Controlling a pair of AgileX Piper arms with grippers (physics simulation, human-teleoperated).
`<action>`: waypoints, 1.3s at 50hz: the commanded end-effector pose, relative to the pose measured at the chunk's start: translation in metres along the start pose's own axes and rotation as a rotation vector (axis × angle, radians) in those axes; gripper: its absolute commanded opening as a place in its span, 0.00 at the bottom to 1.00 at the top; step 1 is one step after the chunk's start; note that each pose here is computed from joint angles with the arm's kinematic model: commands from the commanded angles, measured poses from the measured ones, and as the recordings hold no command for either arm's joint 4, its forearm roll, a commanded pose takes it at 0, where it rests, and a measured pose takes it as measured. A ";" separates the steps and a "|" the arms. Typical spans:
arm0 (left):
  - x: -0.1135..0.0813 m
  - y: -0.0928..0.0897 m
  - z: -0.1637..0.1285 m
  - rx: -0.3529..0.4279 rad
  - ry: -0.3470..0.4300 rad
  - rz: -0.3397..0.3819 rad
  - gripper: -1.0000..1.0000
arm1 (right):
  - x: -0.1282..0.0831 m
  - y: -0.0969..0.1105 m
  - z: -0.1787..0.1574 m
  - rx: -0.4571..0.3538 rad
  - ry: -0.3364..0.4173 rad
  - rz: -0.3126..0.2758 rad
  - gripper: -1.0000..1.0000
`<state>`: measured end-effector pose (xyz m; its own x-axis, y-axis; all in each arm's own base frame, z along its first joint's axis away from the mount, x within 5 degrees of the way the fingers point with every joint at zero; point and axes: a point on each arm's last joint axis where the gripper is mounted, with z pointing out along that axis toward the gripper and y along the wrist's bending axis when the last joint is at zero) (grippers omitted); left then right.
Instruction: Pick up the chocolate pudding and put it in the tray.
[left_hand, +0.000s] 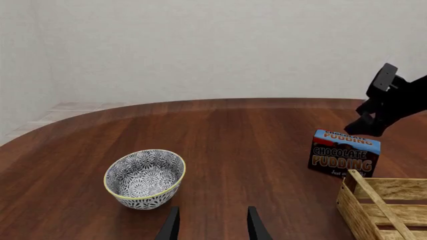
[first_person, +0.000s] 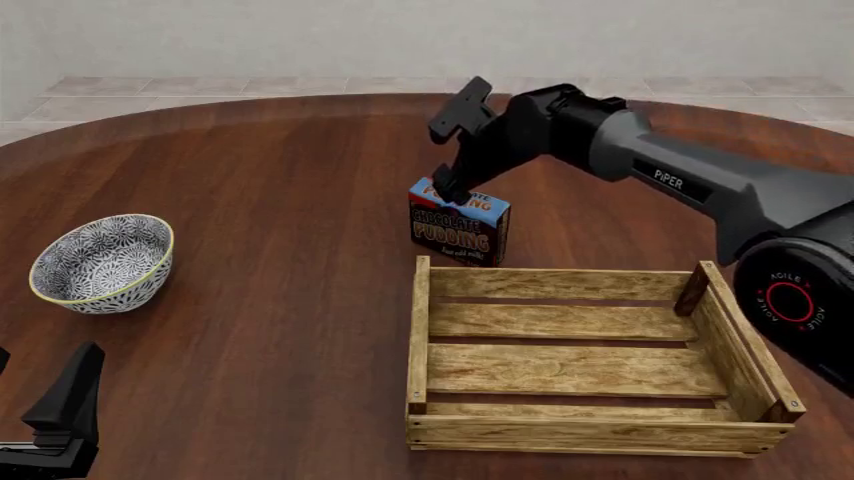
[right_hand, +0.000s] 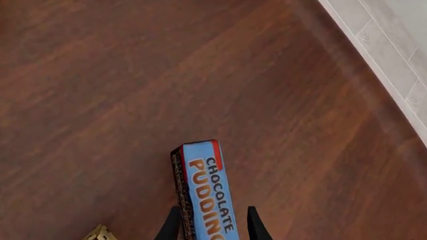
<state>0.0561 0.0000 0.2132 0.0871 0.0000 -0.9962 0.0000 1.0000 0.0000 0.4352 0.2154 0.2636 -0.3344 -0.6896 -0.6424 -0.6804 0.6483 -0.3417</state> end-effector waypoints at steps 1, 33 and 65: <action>0.000 0.000 0.000 0.000 0.000 0.000 1.00 | 0.001 -0.001 0.001 0.000 0.003 0.004 1.00; 0.000 0.000 0.000 0.000 0.000 0.000 1.00 | 0.007 -0.002 0.012 0.004 0.008 0.035 1.00; 0.000 0.000 0.000 0.000 0.000 0.000 1.00 | 0.015 -0.005 0.021 0.008 0.021 0.057 1.00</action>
<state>0.0561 0.0000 0.2132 0.0871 0.0000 -0.9962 0.0000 1.0000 0.0000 0.4470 0.2089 0.2440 -0.3821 -0.6597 -0.6472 -0.6555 0.6871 -0.3134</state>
